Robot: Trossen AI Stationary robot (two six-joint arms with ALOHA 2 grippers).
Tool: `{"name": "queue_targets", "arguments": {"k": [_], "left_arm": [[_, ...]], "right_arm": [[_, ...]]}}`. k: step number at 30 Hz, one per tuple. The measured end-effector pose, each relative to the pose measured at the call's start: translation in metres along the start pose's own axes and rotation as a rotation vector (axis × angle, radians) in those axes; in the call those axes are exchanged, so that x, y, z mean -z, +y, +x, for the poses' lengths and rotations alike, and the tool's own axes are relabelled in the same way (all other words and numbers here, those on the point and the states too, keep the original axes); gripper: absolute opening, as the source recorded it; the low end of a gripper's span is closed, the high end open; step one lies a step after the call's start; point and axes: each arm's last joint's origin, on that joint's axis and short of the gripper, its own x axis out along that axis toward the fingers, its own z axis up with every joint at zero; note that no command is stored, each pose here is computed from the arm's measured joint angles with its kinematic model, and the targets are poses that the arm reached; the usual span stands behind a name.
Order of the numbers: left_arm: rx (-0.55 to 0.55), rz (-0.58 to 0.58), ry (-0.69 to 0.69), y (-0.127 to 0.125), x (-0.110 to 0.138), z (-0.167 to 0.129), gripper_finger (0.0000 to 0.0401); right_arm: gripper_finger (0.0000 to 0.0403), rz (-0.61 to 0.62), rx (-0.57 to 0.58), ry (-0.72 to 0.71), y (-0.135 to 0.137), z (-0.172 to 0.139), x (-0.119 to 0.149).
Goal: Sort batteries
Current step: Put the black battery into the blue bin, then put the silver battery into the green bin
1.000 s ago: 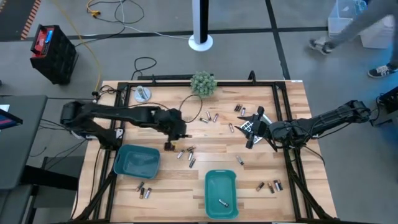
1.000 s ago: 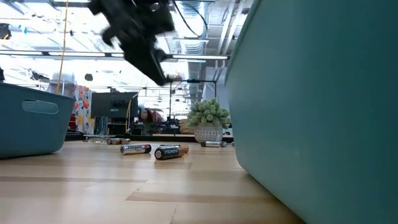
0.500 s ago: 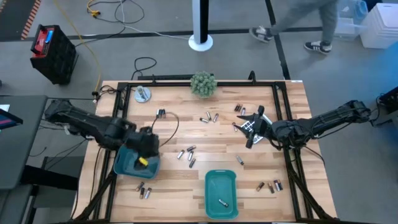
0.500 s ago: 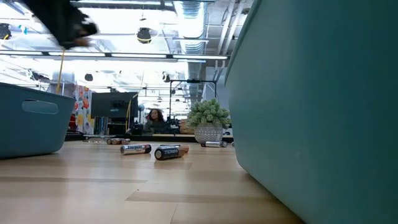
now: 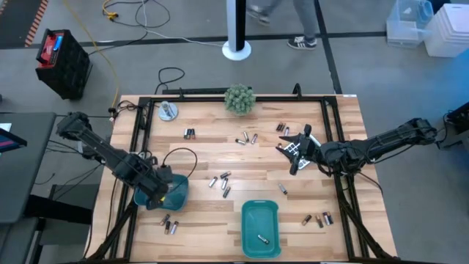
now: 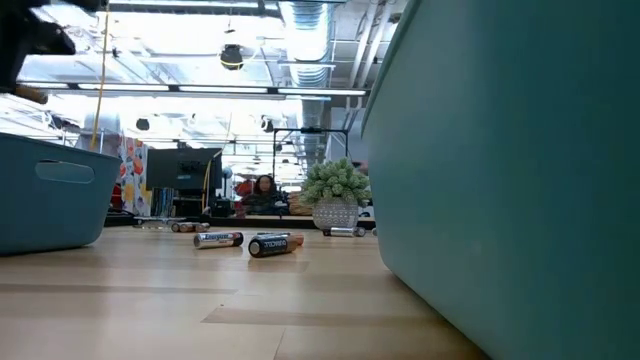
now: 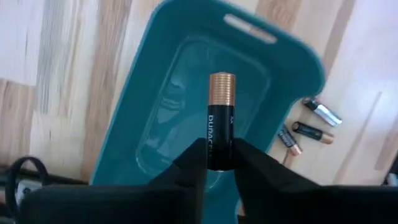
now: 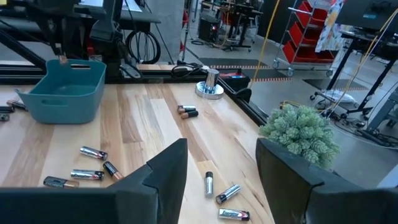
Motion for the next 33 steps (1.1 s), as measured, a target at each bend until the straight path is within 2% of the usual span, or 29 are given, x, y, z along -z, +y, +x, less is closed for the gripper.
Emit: {"name": "queue_targets", "arguments": {"k": [4, 8, 12, 19, 28, 33], "left_arm": [[-0.051, -0.031, 0.051, 0.003, 0.010, 0.014, 0.0175], [-0.065, -0.057, 0.059, 0.003, 0.013, 0.018, 0.0216], [-0.095, -0.091, -0.010, 0.003, 0.011, 0.018, 0.0220], [-0.096, -0.042, -0.255, -0.007, 0.001, 0.017, 0.0207], [-0.182, -0.081, -0.538, -0.010, -0.011, 0.015, 0.0206], [-0.178, -0.045, -0.638, -0.014, -0.014, 0.028, 0.0206]], "right_arm": [[0.0214, 0.002, 0.000, 0.000, 0.000, 0.000, 0.000], [0.0217, 0.003, 0.000, 0.001, 0.000, 0.000, 0.000], [0.0218, 0.012, 0.015, 0.065, -0.002, 0.001, 0.007], [0.0217, 0.114, 0.108, 0.272, -0.019, 0.008, 0.030], [0.0217, 0.199, 0.152, 0.446, -0.032, 0.026, 0.051], [0.0217, 0.163, 0.121, 0.540, -0.035, 0.042, 0.063]]}}
